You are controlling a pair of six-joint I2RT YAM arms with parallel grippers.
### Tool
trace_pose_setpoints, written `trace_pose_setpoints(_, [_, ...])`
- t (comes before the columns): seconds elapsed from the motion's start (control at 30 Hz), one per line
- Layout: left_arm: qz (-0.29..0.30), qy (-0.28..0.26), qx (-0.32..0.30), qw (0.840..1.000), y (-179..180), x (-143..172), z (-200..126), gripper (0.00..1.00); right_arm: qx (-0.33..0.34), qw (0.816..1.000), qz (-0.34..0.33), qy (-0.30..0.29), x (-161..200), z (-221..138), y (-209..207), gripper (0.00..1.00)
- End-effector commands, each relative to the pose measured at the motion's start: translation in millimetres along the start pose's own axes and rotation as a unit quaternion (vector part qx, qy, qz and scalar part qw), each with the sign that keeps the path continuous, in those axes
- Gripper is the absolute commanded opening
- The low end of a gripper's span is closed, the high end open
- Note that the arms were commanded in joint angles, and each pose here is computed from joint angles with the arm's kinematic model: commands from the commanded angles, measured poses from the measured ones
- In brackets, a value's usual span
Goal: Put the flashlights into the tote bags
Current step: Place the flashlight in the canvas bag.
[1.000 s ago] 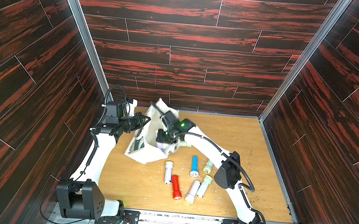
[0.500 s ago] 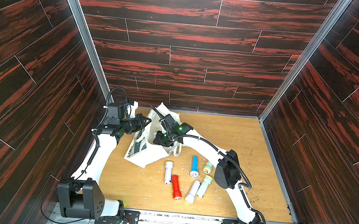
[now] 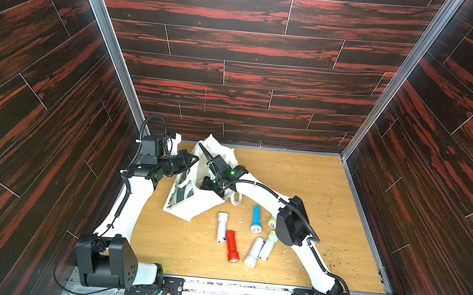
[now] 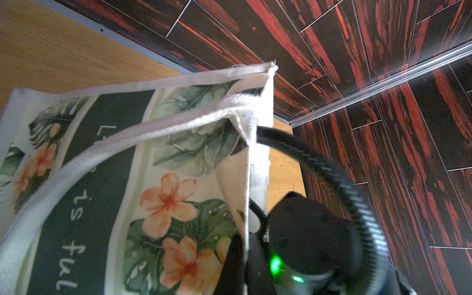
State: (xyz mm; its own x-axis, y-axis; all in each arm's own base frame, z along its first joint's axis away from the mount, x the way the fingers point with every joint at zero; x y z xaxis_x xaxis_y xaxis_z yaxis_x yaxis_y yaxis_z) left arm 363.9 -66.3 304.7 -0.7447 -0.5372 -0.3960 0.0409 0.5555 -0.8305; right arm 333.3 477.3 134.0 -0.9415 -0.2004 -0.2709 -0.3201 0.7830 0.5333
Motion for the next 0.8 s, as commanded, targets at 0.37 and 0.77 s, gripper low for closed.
trace_pose_setpoints(0.37, [0.019,0.0,0.025,0.999,-11.2,-0.5,-2.0,0.0,0.094,0.994,0.033,0.037,18.3,27.5,-41.3,0.45])
trace_pose_setpoints(0.77, [0.019,0.001,0.018,1.0,-9.2,-0.2,-1.5,0.0,0.064,0.998,-0.003,-0.005,-4.7,-2.7,-13.8,0.67])
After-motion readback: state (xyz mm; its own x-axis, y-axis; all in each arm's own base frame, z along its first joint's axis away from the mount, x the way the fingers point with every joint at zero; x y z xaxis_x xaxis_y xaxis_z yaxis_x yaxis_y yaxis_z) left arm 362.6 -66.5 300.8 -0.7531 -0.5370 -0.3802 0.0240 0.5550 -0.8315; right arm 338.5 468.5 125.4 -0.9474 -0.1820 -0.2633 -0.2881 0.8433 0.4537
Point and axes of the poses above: each gripper's point midway between its finger pads, its own z axis out along the fingers, its own y axis along the line the jaws close on, x = y × z, the point moved 5 cm from there along -z, back along the fingers, and after that the axes turned 11 degrees about -z, right-handed, at the moved point
